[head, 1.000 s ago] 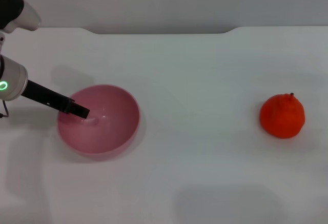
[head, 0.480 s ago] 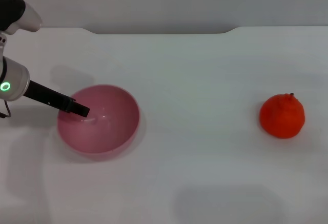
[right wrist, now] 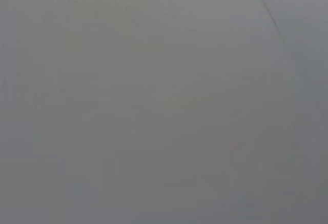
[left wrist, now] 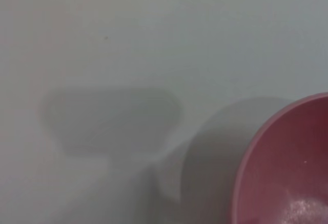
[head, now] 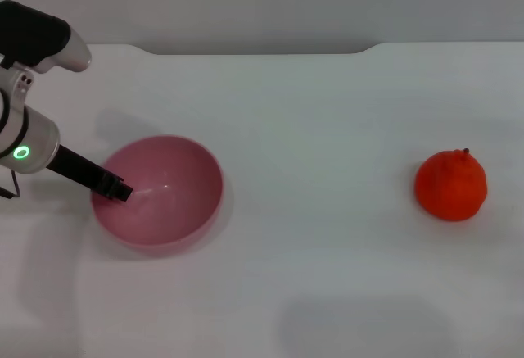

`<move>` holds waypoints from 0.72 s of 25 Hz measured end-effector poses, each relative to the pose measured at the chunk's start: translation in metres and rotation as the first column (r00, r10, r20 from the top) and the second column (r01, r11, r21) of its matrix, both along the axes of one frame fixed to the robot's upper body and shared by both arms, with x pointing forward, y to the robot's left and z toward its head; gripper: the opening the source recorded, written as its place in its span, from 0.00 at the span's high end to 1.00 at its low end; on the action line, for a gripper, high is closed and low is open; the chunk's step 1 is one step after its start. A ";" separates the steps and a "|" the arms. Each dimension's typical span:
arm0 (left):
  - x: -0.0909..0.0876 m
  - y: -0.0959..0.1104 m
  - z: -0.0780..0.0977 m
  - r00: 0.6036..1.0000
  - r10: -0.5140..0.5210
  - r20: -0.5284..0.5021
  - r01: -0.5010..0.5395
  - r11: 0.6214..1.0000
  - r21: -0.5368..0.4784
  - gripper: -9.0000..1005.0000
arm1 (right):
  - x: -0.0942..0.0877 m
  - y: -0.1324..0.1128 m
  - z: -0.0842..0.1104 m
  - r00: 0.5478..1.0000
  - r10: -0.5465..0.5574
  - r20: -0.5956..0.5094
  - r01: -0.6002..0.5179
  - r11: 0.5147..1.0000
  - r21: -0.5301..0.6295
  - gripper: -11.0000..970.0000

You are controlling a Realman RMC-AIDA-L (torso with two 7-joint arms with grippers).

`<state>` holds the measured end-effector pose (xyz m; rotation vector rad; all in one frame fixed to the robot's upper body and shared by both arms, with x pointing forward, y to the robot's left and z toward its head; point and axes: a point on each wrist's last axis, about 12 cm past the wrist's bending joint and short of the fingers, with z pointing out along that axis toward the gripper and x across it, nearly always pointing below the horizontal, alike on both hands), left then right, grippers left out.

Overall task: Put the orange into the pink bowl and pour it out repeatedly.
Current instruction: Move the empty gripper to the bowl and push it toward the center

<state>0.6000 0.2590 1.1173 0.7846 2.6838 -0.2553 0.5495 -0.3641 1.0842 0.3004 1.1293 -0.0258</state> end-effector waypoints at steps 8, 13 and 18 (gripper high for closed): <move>0.004 -0.003 0.006 1.000 -0.005 0.019 0.005 1.000 -0.001 0.80 | 0.001 -0.001 0.001 1.000 0.001 0.001 -0.001 1.000 -0.002 0.52; 0.006 -0.006 0.008 1.000 -0.013 0.025 0.013 1.000 0.001 0.90 | 0.000 -0.001 0.001 1.000 -0.003 0.000 0.003 1.000 -0.001 0.52; 0.008 -0.007 0.010 0.999 -0.015 0.031 0.015 1.000 0.000 0.94 | 0.000 -0.002 0.000 1.000 -0.004 0.000 0.004 1.000 0.000 0.52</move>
